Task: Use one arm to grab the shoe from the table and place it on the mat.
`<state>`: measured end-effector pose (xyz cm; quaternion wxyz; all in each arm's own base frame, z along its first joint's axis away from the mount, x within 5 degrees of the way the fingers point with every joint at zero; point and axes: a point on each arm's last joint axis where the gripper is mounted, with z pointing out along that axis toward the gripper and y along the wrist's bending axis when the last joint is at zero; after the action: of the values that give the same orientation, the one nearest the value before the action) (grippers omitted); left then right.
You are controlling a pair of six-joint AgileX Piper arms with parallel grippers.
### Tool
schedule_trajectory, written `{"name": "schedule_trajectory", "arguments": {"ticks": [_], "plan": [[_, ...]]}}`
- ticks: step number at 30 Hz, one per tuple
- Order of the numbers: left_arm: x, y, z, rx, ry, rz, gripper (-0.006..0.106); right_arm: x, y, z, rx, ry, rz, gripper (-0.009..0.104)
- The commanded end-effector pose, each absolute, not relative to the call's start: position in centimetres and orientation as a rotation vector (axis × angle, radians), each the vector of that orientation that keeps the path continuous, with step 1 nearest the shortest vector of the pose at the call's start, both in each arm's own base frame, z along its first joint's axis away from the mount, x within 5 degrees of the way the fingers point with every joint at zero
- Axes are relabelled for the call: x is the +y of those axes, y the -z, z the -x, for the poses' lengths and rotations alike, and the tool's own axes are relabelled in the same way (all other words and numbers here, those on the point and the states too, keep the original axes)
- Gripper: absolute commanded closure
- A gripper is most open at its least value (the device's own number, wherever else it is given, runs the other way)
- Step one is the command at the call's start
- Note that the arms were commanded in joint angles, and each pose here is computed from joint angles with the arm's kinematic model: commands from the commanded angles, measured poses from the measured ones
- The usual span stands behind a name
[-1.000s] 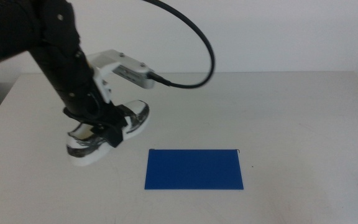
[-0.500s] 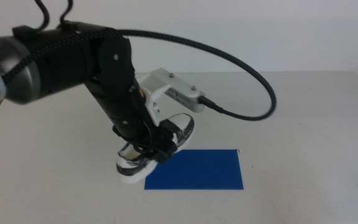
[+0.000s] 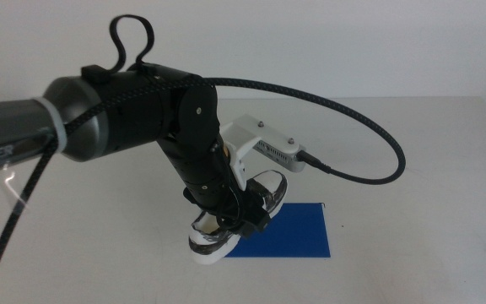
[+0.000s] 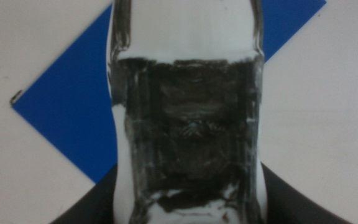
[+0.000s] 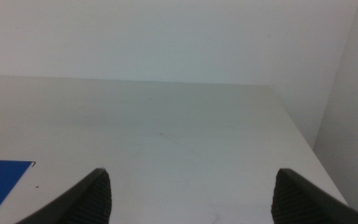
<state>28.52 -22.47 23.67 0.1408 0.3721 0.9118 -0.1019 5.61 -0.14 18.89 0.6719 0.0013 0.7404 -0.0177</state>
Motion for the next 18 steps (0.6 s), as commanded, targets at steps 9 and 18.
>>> {"name": "schedule_trajectory", "arguments": {"ticks": [9, 18], "plan": [[-23.8, -25.6, -29.5, 2.540, 0.393, -0.998, 0.083, -0.2, -20.1, -5.5, 1.558, 0.065, 0.007, 0.029], [-25.6, -25.6, -30.6, 2.544, 0.393, -1.056, 0.083, -0.2, -20.1, -5.5, 1.558, 0.065, 0.007, 0.029]]}}
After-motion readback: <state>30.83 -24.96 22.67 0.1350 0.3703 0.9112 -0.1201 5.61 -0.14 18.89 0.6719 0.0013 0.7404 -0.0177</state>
